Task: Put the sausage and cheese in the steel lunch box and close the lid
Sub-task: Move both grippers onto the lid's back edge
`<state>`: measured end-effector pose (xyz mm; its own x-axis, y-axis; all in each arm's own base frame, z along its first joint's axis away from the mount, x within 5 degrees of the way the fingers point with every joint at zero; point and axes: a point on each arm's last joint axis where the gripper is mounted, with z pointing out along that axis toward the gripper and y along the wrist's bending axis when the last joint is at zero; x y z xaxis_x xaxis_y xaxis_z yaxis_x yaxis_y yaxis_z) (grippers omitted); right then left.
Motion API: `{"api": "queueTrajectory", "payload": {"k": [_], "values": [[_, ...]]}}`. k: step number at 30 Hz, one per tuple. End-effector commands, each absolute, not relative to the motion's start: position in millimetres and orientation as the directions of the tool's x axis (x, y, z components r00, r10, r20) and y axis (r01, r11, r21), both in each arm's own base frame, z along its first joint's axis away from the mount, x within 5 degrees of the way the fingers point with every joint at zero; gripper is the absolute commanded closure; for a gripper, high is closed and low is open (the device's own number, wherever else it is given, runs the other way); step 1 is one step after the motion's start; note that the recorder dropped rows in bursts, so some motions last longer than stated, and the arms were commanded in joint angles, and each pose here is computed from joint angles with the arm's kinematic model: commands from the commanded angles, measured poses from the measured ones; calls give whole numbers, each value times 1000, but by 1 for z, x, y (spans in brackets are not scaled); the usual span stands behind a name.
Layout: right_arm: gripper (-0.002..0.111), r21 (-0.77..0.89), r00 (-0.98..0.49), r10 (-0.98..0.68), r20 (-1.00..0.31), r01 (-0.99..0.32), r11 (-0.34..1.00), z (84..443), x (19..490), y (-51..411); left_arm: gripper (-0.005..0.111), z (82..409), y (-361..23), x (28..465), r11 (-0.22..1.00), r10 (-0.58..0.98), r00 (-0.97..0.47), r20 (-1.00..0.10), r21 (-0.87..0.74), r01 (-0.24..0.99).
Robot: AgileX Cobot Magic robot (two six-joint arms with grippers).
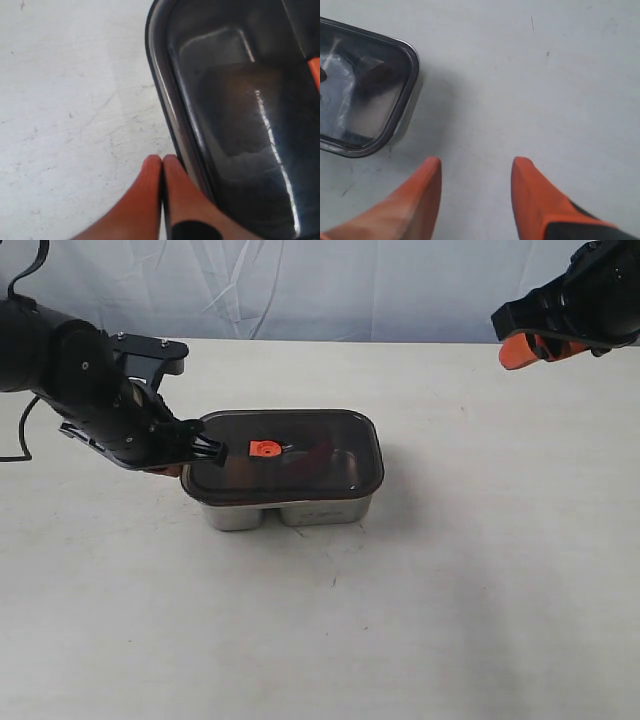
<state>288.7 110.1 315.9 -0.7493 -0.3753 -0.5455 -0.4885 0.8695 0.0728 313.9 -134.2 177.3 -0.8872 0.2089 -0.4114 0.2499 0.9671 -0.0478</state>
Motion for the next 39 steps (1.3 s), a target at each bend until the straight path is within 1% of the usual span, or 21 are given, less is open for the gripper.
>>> {"api": "queueTrajectory", "payload": {"k": [1, 5, 9, 11, 12, 13, 16, 17, 21, 28, 34, 39], "values": [[65, 61, -743, -377, -553, -488, 871, 316, 290, 109, 107, 179, -131, 315, 963, 249, -878, -410, 8, 270], [65, 61, -743, -377, -553, -488, 871, 316, 290, 109, 107, 190, -126, 315, 968, 240, -863, -445, 47, 245], [65, 64, -741, -373, -558, -487, 871, 317, 291, 110, 107, 207, -125, 312, 970, 225, -837, -498, 37, 239], [67, 93, -743, -346, -573, -479, 873, 317, 292, 112, 107, 216, -126, 312, 972, 201, -819, -538, 8, 234], [69, 108, -742, -331, -583, -474, 874, 318, 293, 114, 107, 219, -127, 312, 973, 189, -808, -558, -6, 232], [75, 132, -745, -310, -590, -468, 874, 317, 294, 116, 107, 221, -128, 313, 973, 175, -801, -572, -24, 230], [102, 205, -754, -243, -611, -447, 871, 313, 300, 124, 107, 223, -133, 316, 967, 156, -775, -612, -67, 248], [108, 224, -752, -225, -619, -444, 868, 311, 303, 129, 107, 224, -134, 316, 964, 155, -770, -619, -75, 254], [108, 267, -759, -194, -622, -438, 858, 296, 313, 145, 107, 224, -137, 316, 958, 159, -765, -624, -91, 274], [108, 313, -793, -205, -574, -444, 840, 251, 327, 182, 107, 223, -141, 318, 950, 144, -757, -638, -126, 287], [108, 335, -821, -253, -512, -462, 821, 217, 325, 208, 107, 203, -144, 324, 949, 159, -775, -612, -123, 291], [108, 337, -827, -283, -486, -477, 812, 205, 321, 219, 107, 188, -146, 329, 949, 165, -788, -593, -121, 290]]}}
